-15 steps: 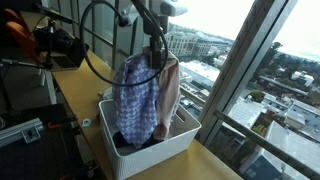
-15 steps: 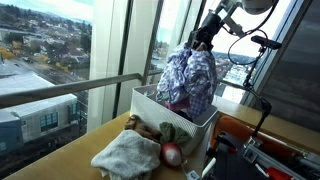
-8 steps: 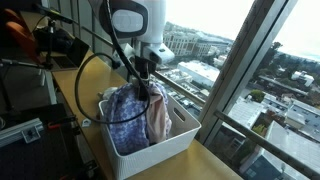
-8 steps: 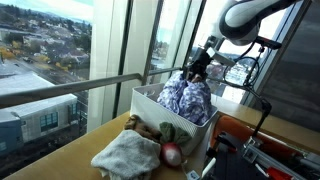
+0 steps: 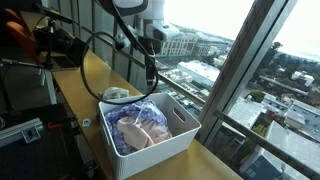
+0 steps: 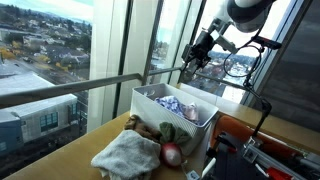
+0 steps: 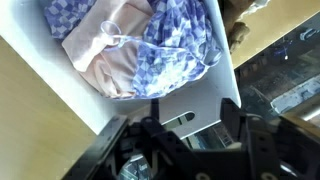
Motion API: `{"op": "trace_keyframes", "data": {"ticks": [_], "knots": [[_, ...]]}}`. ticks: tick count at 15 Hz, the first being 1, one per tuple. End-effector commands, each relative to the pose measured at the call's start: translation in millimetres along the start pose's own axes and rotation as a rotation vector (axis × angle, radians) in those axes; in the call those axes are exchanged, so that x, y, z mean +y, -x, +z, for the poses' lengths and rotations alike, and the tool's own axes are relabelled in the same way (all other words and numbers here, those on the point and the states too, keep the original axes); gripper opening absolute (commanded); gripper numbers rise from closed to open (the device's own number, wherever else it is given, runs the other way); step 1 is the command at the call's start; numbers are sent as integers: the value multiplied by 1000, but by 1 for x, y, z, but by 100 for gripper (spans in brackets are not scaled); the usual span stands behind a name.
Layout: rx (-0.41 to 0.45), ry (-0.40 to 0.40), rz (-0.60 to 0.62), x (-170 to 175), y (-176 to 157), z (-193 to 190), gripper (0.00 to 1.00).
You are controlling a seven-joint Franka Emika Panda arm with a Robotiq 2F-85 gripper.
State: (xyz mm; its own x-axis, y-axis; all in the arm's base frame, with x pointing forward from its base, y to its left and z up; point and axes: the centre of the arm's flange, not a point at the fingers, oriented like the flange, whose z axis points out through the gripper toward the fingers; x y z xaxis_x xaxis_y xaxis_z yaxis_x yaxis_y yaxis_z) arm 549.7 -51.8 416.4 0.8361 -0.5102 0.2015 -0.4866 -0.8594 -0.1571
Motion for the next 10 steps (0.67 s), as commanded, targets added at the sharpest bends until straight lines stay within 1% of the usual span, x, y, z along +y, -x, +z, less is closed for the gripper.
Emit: {"op": "trace_keyframes", "data": {"ticks": [1,2,5,8,10], "knots": [[58,-58,-62,-49,20,-43,95],[67,-68,-92,-67,29,-42,100],[63,-81,-183,-126,62,-19,100],[57,-74,-281,-180,100,18,100],[53,-54,-344,-204,121,48,100]]}}
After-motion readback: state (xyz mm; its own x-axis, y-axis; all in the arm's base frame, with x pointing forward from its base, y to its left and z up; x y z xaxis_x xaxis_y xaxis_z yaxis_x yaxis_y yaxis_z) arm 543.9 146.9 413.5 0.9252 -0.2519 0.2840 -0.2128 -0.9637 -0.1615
